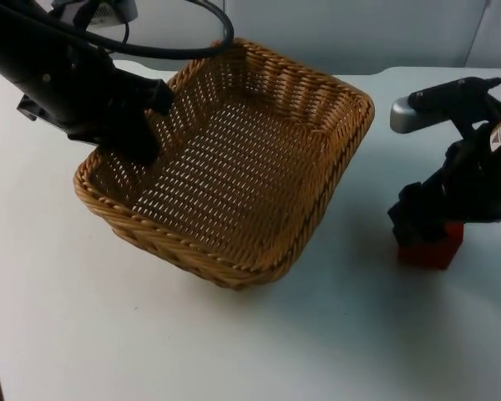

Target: Pick up the basket with the left hand and place the cube into the basket with the right hand.

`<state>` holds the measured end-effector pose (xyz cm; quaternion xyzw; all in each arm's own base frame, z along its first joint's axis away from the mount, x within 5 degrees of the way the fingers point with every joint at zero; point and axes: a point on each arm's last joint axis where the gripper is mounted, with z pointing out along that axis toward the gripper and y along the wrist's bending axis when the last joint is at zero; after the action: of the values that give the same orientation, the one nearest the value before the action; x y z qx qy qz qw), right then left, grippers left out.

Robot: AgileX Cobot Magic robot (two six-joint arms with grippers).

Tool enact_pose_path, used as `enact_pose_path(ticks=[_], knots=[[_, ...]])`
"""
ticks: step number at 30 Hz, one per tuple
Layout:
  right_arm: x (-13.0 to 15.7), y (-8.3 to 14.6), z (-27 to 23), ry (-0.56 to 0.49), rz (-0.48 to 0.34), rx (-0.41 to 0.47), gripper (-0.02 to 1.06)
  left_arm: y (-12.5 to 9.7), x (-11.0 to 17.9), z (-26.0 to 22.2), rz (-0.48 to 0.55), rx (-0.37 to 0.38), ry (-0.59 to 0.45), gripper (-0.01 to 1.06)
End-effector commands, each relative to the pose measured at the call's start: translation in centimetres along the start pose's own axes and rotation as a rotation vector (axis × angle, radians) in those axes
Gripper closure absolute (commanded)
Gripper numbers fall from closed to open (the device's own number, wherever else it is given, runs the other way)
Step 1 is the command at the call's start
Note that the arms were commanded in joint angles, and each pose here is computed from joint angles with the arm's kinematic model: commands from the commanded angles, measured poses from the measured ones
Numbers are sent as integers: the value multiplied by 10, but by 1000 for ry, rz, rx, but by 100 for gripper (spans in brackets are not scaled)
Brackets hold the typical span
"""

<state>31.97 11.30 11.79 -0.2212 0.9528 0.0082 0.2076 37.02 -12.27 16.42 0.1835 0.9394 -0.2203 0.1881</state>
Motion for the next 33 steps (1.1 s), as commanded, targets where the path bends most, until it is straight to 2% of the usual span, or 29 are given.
enact_pose_path(ticks=[1, 2, 4, 5, 8, 9, 10, 12, 13, 15, 19, 20, 23, 24, 26, 31, 32, 33], knots=[[-14, -4, -11, -50, -18, 15, 89, -4, -2, -5, -19, 19, -18, 105], [-27, -8, -21, -69, -49, 39, 89, -4, -2, -5, -19, 21, -16, 105], [-47, -21, -37, -78, -27, 95, 89, -5, -2, -5, -18, 24, -12, 105], [-47, -21, -37, -78, -27, 95, 89, -5, -2, -5, -18, 24, -12, 105], [-77, -45, -65, -68, 6, 257, 89, -5, -2, -5, -18, 27, -9, 105], [-77, -45, -65, -68, 6, 257, 89, -5, -2, -5, -18, 27, -9, 105], [-90, -55, -80, -68, 6, 342, 89, -5, -2, -5, -18, 27, -9, 105], [-105, -60, -97, -95, 27, 373, 89, -5, -2, -5, -18, 26, -11, 105], [-117, -56, -110, -124, 63, 349, 89, -5, -2, -5, -18, 24, -12, 105], [-121, -55, -114, -141, 76, 329, 89, -5, -2, -5, -18, 24, -12, 105], [-144, -10, -127, -258, 105, -40, 89, -4, -2, -5, -19, 20, -17, 105], [-144, -10, -127, -258, 105, -40, 89, -4, -2, -5, -19, 20, -17, 105], [-148, 30, -122, -264, 21, -276, 89, -4, -2, -5, -14, 19, -19, 105], [-148, 30, -122, -264, 21, -276, 89, -4, -2, -5, -14, 19, -19, 105], [-147, 56, -107, -228, -14, -379, 89, -4, -2, -5, -14, 20, -17, 105], [-142, 78, -80, -166, -66, -399, 87, -5, -2, -5, -14, 26, -10, 105], [-141, 83, -72, -146, -72, -403, 83, -5, -1, -5, -14, 30, -6, 105], [-138, 85, -61, -117, -63, -407, 72, -5, -1, -5, -14, 31, -4, 105]])
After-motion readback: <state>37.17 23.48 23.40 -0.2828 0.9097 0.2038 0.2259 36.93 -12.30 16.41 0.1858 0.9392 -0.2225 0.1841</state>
